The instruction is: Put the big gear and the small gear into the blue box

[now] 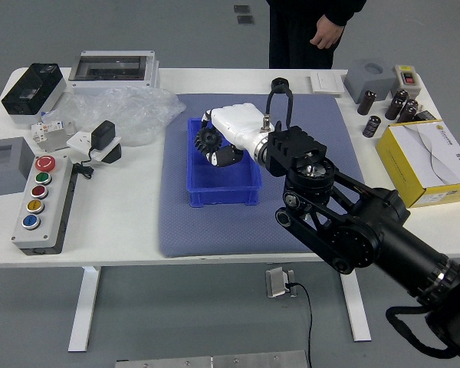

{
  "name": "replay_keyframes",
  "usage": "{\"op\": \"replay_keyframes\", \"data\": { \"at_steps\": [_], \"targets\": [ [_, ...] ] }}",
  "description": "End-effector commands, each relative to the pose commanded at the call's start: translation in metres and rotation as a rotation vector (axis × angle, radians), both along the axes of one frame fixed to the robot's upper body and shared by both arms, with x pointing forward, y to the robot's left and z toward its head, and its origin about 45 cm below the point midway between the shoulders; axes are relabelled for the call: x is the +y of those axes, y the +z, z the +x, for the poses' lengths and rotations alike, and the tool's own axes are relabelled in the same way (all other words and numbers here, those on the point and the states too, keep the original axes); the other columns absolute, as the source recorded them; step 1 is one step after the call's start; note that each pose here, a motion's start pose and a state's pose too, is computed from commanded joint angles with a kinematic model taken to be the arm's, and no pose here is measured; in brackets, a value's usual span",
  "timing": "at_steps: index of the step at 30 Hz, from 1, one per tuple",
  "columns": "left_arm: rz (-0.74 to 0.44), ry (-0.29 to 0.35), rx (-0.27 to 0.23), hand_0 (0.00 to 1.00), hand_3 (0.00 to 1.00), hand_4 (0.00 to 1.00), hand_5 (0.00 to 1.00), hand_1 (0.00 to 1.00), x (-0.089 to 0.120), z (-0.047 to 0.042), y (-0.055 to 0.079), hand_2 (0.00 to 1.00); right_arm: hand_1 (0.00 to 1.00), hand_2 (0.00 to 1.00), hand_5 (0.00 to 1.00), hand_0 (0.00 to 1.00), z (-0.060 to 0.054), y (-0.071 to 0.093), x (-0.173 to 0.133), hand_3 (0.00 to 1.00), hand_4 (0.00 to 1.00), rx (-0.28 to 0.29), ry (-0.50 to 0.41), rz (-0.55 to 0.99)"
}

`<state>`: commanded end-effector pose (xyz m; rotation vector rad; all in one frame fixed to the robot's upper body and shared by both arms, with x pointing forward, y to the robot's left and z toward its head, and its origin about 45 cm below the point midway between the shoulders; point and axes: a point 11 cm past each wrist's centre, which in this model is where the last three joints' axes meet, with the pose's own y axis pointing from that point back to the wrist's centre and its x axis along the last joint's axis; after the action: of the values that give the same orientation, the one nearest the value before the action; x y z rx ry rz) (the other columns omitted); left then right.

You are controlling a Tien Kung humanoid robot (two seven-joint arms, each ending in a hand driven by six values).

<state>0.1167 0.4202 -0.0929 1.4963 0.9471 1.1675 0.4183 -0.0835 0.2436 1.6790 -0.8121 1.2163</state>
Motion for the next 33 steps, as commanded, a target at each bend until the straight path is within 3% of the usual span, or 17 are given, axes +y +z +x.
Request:
{"op": "replay_keyframes", "data": {
  "at_steps": [3,4,14,21,22,27,28,33],
  "targets": [
    [0.0,0.0,0.002,0.824,0.76,0.663,0.378,0.786,0.0,-0.0006,0.0,0.78,0.641,0.741,0.404,0.693,0.001,-0.002,-0.002,0.834,0.767,0.018,-0.004,0.001],
    [0.0,0.0,0.002,0.824,0.76,0.664,0.38,0.786,0.0,-0.0008,0.0,0.78,0.679,0.806,0.446,0.732,0.001,-0.003,-0.003,0.898,0.811,0.024,-0.004,0.001],
    [0.001,-0.003,0.001,0.824,0.761,0.664,0.38,0.786,0.0,-0.0004,0.0,0.78,0.683,0.814,0.459,0.739,0.003,0.001,-0.012,0.898,0.822,0.032,-0.016,0.009],
    [0.003,0.0,0.001,0.824,0.761,0.665,0.38,0.786,0.002,-0.0007,0.0,0.78,0.675,0.79,0.469,0.737,0.009,0.015,-0.052,0.872,0.824,-0.005,-0.071,0.007],
    [0.003,0.0,-0.001,0.824,0.761,0.665,0.38,0.786,0.002,-0.0004,0.0,0.78,0.667,0.764,0.452,0.72,0.009,0.015,-0.06,0.805,0.805,-0.005,-0.082,0.004],
    [0.001,0.004,-0.004,0.824,0.761,0.665,0.38,0.786,0.001,0.0004,0.0,0.78,0.667,0.764,0.452,0.72,0.01,0.005,-0.096,0.805,0.805,0.023,-0.139,-0.023],
    [0.001,0.005,-0.004,0.824,0.76,0.664,0.38,0.786,0.001,0.0003,0.0,0.779,0.661,0.756,0.445,0.712,0.01,0.003,-0.102,0.737,0.797,0.029,-0.149,-0.029],
    [0.0,0.008,-0.007,0.824,0.76,0.664,0.38,0.786,0.001,0.0013,0.0,0.779,0.661,0.756,0.445,0.712,0.012,-0.011,-0.128,0.737,0.797,0.06,-0.193,-0.074]
  ]
}}
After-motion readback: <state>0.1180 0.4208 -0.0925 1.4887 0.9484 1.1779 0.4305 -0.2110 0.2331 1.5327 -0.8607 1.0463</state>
